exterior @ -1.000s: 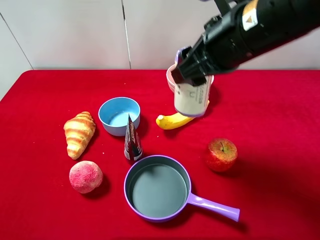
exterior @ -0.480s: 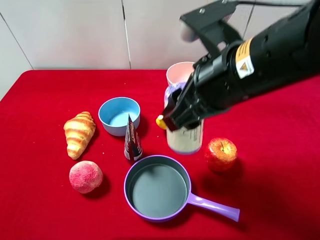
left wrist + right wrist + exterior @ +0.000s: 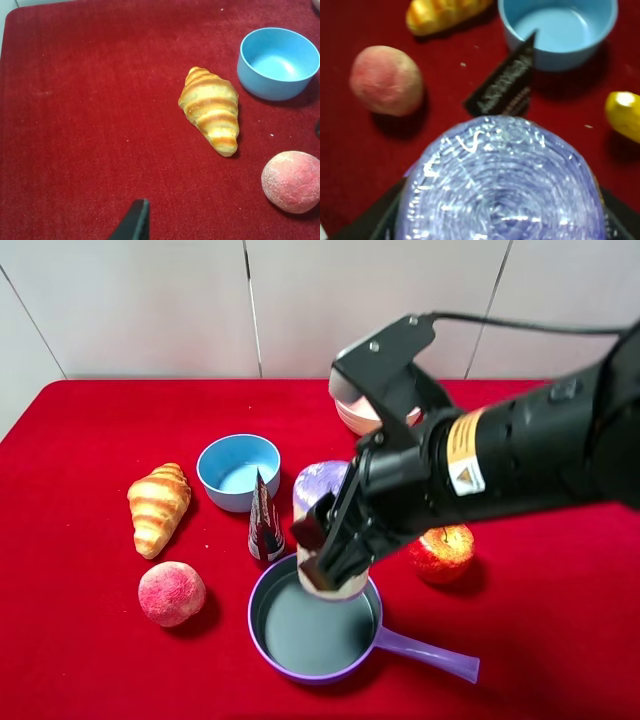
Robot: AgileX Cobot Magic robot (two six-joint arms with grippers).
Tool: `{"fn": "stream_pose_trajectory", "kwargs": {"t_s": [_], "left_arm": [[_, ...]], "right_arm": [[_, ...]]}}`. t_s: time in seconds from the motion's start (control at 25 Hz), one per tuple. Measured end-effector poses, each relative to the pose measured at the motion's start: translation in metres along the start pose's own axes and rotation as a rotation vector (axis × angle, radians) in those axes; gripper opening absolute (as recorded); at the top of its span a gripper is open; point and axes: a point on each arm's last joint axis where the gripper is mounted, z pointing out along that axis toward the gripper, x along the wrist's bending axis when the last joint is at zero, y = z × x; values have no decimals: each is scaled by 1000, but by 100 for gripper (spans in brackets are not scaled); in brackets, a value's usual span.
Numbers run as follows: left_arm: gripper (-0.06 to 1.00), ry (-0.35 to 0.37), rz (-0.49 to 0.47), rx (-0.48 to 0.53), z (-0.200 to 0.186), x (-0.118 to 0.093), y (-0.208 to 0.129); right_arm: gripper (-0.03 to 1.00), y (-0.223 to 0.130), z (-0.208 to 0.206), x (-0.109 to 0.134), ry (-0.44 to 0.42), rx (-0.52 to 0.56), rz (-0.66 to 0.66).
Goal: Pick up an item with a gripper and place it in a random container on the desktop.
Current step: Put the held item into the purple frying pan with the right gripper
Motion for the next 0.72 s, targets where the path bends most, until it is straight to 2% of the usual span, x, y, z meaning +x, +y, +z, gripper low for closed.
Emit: {"fn": "stream_pose_trajectory", "kwargs": {"t_s": [0.36, 0.72], "left_arm": [[99, 0, 0, 0, 0, 0, 0], [99, 0, 0, 0, 0, 0, 0]], "right_arm": [[46, -27, 38, 1, 19, 54, -42], [46, -40, 73, 0, 17, 82, -115]]}}
